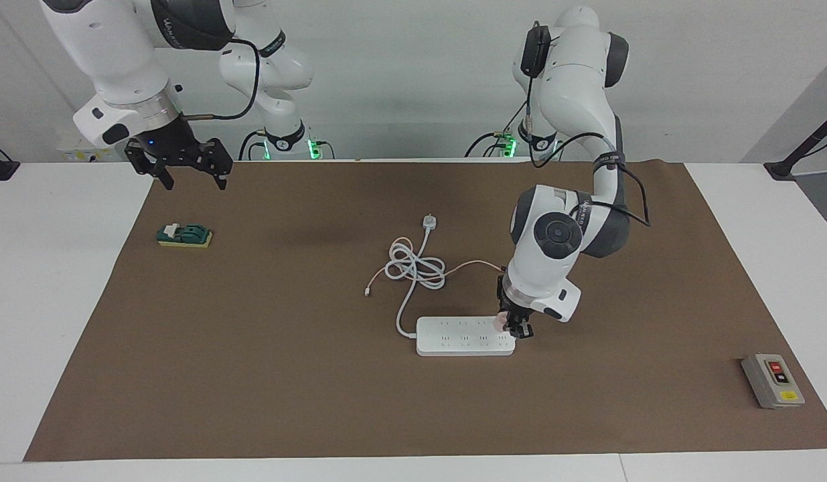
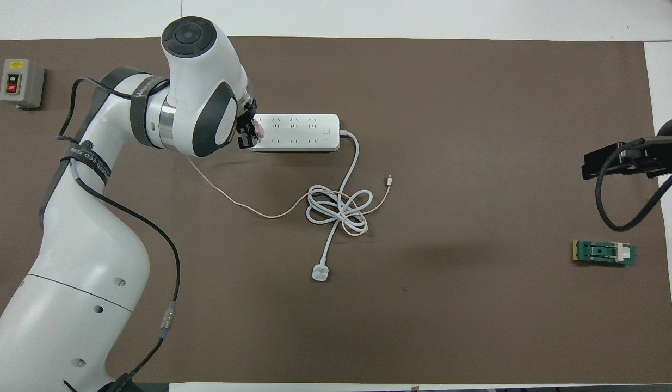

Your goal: Plug charger into power strip

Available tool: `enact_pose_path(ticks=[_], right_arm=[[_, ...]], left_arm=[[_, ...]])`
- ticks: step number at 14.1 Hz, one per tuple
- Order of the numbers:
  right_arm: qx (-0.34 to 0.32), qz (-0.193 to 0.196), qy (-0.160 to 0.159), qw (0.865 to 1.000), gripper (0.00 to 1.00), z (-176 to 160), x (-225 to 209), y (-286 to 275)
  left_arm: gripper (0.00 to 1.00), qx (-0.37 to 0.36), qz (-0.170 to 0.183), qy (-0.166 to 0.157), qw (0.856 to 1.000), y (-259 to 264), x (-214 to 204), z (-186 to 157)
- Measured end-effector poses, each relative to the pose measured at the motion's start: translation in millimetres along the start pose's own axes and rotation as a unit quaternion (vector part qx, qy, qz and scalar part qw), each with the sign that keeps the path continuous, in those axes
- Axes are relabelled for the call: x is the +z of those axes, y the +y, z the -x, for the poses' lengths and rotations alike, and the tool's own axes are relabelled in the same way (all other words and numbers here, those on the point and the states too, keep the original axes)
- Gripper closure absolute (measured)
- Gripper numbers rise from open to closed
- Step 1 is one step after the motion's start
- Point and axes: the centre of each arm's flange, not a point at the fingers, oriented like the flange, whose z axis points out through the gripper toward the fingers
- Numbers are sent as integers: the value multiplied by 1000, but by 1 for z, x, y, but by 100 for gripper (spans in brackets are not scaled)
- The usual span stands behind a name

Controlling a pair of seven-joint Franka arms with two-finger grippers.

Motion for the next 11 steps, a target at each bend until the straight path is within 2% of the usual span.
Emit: enact_pose_path(ticks=[11], right_arm=[[0,0,0,1000,0,0,0,0]], left_arm=[[71,16,-13,10,1000,-3,1,-2]])
